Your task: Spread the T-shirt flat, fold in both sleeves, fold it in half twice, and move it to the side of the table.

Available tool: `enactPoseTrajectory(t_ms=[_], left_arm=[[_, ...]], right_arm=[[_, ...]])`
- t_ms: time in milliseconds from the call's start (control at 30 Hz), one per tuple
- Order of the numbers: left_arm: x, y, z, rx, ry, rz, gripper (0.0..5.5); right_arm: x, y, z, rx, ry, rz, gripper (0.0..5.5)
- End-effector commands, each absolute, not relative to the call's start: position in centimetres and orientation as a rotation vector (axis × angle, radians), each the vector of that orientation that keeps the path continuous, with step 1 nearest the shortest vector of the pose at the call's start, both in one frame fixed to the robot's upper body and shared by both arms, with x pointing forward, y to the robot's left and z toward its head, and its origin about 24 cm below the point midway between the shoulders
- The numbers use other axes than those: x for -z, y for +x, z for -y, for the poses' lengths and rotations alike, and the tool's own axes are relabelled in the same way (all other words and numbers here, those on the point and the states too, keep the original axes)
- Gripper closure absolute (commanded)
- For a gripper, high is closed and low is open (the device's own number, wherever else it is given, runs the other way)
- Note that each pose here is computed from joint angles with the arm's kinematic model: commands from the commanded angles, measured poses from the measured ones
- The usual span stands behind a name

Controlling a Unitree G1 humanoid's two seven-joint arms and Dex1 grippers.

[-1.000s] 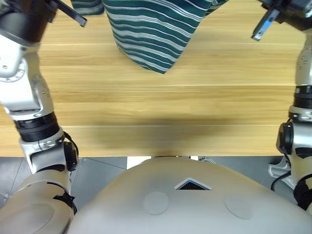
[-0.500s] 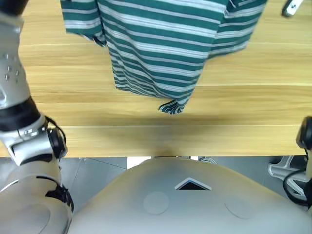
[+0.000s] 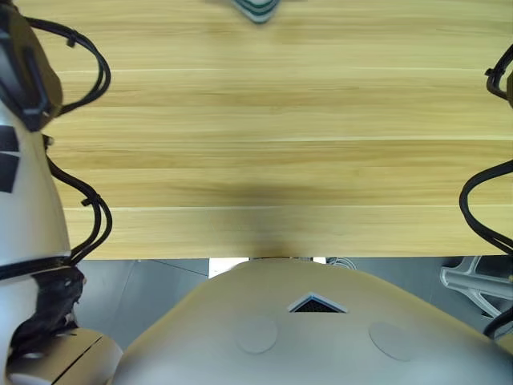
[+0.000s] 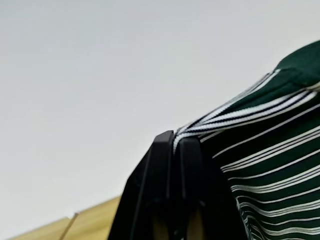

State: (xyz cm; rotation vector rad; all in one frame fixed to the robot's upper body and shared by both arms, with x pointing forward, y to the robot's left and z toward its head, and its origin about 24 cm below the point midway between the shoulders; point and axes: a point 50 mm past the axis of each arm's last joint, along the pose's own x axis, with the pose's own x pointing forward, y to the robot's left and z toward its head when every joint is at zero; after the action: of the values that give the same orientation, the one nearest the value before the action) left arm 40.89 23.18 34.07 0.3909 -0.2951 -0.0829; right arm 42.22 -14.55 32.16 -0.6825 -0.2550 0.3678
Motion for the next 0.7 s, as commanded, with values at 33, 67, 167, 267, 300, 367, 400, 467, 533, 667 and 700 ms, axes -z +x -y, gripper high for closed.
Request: enactPoseTrajectory(t_ms=[33, 67, 167, 267, 300, 367, 400, 467, 533, 667, 700], left_arm=[[-30.3, 41.2, -24.9, 0.069, 0.463, 0.166, 5.45], [-29.0, 41.3, -24.9, 0.09, 0.482, 0.129, 5.45], [-23.5, 41.5, -24.3, 0.208, 0.543, -0.008, 5.45], [-13.7, 40.0, -22.8, 0.421, 0.574, -0.214, 5.45], [-11.0, 39.0, -22.6, 0.477, 0.571, -0.269, 5.45], [-7.1, 37.0, -22.7, 0.56, 0.544, -0.339, 5.45], [-6.2, 36.3, -23.0, 0.579, 0.53, -0.352, 5.45], [-6.0, 35.1, -24.0, 0.616, 0.485, -0.31, 5.45], [-7.5, 33.9, -24.9, 0.641, 0.46, -0.215, 5.45], [-12.8, 30.8, -25.5, 0.666, 0.453, -0.056, 5.45], [-13.7, 29.9, -25.5, 0.674, 0.457, -0.042, 5.45]], right_arm=[[-24.1, 42.7, 16.9, -0.44, -0.753, 0.002, 5.5], [-22.3, 42.5, 17.3, -0.467, -0.756, -0.043, 5.5], [-16.5, 41.5, 18.4, -0.55, -0.743, -0.185, 5.5], [-10.5, 39.4, 19.2, -0.642, -0.665, -0.301, 5.5], [-9.1, 38.7, 19.2, -0.667, -0.634, -0.319, 5.5], [-6.9, 37.4, 19.4, -0.723, -0.583, -0.341, 5.5], [-6.2, 37.0, 19.5, -0.742, -0.564, -0.347, 5.5], [-5.1, 36.1, 20.0, -0.758, -0.539, -0.363, 5.5], [-4.3, 35.4, 20.7, -0.759, -0.524, -0.379, 5.5], [-3.3, 34.0, 22.3, -0.779, -0.502, -0.385, 5.5], [-3.1, 33.5, 22.6, -0.803, -0.499, -0.377, 5.5]])
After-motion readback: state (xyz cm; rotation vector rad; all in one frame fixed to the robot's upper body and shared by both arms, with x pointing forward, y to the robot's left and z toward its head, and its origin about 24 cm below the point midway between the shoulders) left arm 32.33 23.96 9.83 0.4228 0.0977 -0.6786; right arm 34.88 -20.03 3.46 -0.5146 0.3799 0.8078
